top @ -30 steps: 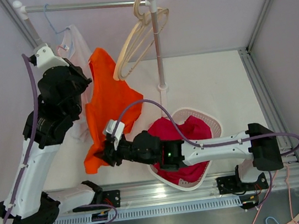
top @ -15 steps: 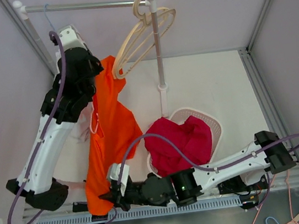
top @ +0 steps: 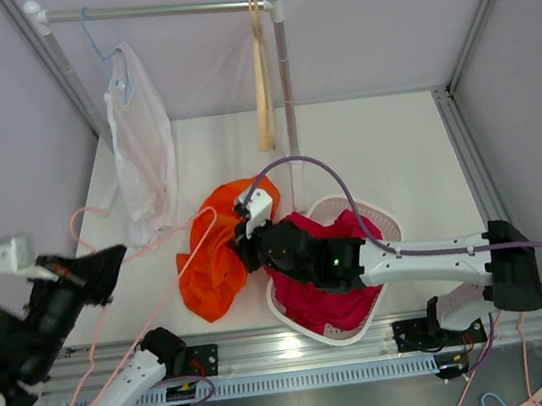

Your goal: Remove the t-shirt from the hanger

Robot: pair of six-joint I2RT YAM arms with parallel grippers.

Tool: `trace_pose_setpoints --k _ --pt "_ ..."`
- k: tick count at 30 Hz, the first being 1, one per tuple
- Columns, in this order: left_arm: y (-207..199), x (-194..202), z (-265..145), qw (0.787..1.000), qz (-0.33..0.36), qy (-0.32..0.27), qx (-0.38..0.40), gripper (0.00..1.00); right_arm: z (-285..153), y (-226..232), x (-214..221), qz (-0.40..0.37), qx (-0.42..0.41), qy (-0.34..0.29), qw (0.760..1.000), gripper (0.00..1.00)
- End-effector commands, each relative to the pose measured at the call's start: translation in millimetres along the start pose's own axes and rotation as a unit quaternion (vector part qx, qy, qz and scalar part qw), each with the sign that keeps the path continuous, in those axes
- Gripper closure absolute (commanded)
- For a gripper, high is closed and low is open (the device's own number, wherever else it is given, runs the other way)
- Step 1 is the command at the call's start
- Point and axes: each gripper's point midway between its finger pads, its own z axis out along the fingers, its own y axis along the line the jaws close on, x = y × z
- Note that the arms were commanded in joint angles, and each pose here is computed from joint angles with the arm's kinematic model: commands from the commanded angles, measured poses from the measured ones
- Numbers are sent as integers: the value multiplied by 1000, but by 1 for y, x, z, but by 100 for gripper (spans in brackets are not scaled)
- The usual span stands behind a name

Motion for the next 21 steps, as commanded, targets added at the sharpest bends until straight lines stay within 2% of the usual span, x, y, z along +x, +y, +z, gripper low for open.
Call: trace_pose_setpoints --k 1,3,5,8,12,13,16,17,18,20,21 --pt "24 60 -34 997 -20 73 -1 99 -12 5 -61 16 -4 -52 998 100" --pt "32 70 -54 997 -40 61 14 99 -7 -1 -74 12 19 -54 998 100" --pt "42 73 -84 997 -59 19 39 100 -1 -7 -73 2 38 -43 998 100" --pt "40 74 -111 994 -42 -27 100 99 4 2 -91 -4 26 -59 998 100" --pt "19 85 -133 978 -7 -44 203 99 -1 22 -143 -24 2 -93 995 100" --pt "18 88 -136 975 -5 -48 216 99 -12 33 -176 -20 -12 -123 992 100" --pt "8 92 -138 967 7 -52 248 99 -41 45 -230 -53 -17 -183 982 100" --pt "7 97 -135 967 14 -44 252 99 -62 55 -263 -45 -30 -228 972 100" --pt "4 97 -133 965 16 -44 257 99 -79 54 -283 -78 -26 -256 963 100" --pt "0 104 -126 964 23 -32 262 99 -113 55 -329 -73 -27 -331 940 100" --pt "-2 102 -125 963 24 -34 267 100 -125 51 -344 -98 -16 -356 929 100"
